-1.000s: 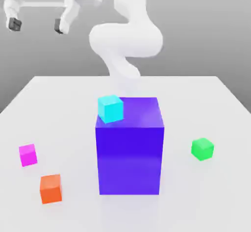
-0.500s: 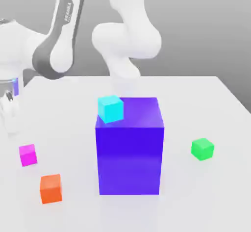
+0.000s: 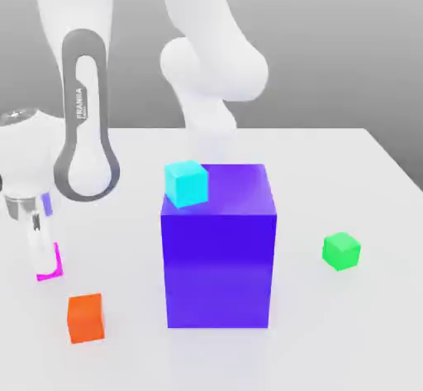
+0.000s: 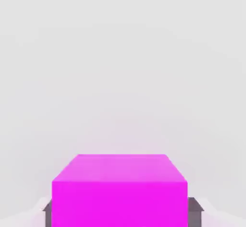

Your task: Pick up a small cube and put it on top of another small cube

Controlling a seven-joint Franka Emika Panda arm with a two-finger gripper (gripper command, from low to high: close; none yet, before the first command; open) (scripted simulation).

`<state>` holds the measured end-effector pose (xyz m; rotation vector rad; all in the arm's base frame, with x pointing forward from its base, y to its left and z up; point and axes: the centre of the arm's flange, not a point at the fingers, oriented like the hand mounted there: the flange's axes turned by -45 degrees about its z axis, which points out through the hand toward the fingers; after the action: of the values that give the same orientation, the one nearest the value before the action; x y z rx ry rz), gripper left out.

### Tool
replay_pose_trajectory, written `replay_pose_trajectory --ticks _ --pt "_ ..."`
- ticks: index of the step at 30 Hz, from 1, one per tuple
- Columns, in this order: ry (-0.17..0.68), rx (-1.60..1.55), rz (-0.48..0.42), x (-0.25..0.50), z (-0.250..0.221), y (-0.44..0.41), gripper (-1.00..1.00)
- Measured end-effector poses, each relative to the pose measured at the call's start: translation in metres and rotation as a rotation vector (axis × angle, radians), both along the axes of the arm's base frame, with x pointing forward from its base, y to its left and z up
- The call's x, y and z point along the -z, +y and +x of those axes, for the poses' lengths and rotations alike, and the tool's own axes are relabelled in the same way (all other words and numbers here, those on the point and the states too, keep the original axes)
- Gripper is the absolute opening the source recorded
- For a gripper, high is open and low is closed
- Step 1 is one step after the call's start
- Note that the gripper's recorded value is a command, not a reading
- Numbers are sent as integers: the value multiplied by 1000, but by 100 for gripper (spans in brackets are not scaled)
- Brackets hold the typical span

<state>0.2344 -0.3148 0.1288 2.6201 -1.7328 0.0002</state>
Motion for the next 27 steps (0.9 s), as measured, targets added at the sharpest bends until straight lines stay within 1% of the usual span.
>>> replay_pose_trajectory --ticks 6,7,9,13,18,23,27 --pt "-1 0 1 -54 0 0 -100" --pt "-10 -22 -9 -62 8 0 -100" --pt "-34 -120 -19 -76 43 20 -100" --pt "-85 -361 -21 -101 116 96 -100" --pt "-147 -636 -11 -131 170 206 -100" --pt "-202 -889 8 -158 187 318 -100" --pt "-219 -1109 34 -170 167 418 -100"
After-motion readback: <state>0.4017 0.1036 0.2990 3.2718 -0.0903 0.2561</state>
